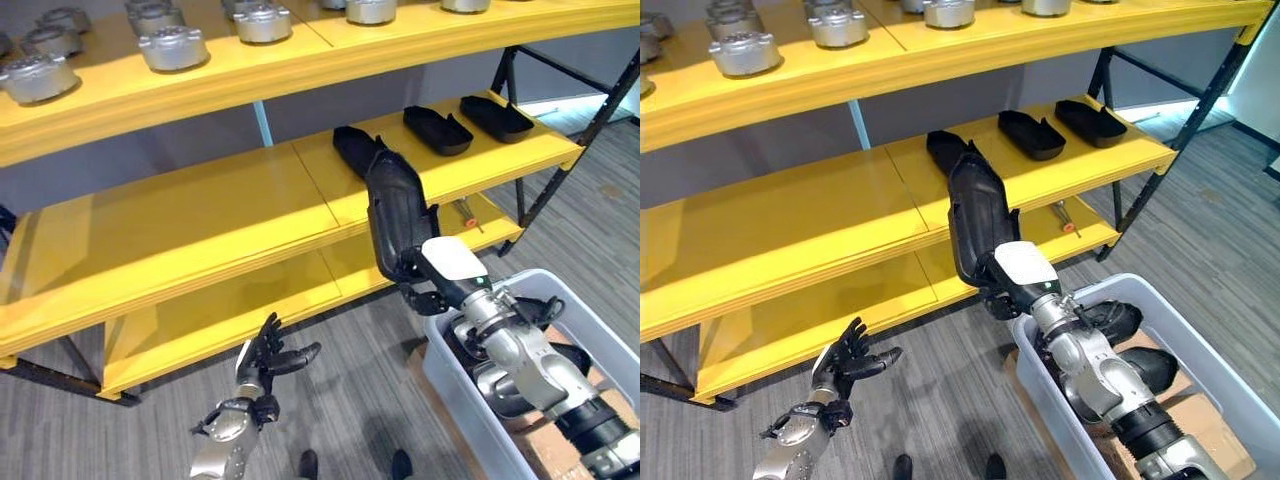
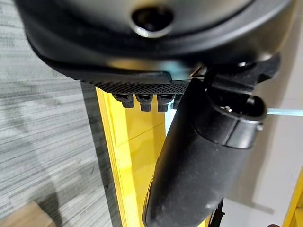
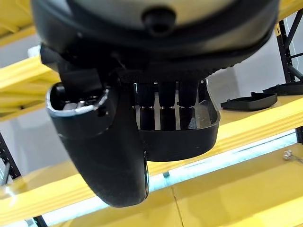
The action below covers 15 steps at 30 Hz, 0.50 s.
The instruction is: Move parts from the plastic box to the shelf.
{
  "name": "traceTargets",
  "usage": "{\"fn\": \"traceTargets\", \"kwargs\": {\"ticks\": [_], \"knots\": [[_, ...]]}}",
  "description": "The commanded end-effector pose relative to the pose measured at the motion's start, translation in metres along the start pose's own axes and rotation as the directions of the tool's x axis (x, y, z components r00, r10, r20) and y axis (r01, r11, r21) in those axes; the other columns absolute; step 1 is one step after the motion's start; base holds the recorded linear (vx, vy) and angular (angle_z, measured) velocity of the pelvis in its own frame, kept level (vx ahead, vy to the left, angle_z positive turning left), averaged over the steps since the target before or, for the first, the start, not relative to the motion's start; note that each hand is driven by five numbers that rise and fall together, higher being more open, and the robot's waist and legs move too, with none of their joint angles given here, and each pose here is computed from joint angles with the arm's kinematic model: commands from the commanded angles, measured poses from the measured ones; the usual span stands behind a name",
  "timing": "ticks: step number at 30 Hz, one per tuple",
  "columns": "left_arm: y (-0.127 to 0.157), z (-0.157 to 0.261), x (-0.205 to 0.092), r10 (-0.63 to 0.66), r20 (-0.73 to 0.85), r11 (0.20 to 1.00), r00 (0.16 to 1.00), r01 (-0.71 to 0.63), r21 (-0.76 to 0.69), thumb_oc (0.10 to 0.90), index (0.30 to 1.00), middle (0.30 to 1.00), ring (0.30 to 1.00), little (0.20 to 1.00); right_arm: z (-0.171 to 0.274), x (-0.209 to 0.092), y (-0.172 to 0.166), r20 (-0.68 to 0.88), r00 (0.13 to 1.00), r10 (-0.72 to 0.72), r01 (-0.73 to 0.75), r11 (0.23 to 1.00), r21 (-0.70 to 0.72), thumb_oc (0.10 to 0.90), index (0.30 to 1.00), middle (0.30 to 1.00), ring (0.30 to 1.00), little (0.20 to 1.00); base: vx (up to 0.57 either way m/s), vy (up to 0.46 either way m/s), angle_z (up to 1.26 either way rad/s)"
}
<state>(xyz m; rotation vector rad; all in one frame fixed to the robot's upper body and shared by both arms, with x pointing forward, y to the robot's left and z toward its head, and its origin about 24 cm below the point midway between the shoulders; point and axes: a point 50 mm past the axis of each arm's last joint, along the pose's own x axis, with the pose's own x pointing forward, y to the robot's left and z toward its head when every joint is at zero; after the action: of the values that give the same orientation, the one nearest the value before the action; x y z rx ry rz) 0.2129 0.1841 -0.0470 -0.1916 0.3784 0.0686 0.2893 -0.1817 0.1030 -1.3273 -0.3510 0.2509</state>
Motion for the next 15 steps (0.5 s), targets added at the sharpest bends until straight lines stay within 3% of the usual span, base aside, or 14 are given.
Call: {"fn": "traceTargets", "kwargs": {"ticks": [1, 8, 15], "knots": [[0.002, 0.049, 0.009, -0.036, 0.229, 0.998, 0.973, 0.024, 0.056, 0.900, 1.000, 1.000, 1.000, 1.000, 0.035, 0.012, -0.066, 0.200, 0.921, -0.334, 0.329, 0.942, 0.060, 0.400, 0.300, 0.300, 0.300, 0.300, 0.01, -0.131, 0.26], [-0.004, 0.050, 0.010, -0.042, 0.237, 0.999, 0.971, 0.042, 0.005, 0.900, 1.000, 1.000, 1.000, 1.000, 0.036, 0.012, -0.076, 0.219, 0.904, -0.366, 0.360, 0.930, 0.070, 0.400, 0.300, 0.300, 0.300, 0.300, -0.03, -0.132, 0.42], [-0.003, 0.041, 0.008, -0.062, 0.197, 0.998, 0.978, 0.057, 0.032, 0.900, 1.000, 1.000, 1.000, 1.000, 0.018, -0.002, -0.074, 0.145, 0.917, -0.371, 0.369, 0.928, 0.042, 0.400, 0.300, 0.300, 0.300, 0.300, 0.09, 0.010, 0.52]]}}
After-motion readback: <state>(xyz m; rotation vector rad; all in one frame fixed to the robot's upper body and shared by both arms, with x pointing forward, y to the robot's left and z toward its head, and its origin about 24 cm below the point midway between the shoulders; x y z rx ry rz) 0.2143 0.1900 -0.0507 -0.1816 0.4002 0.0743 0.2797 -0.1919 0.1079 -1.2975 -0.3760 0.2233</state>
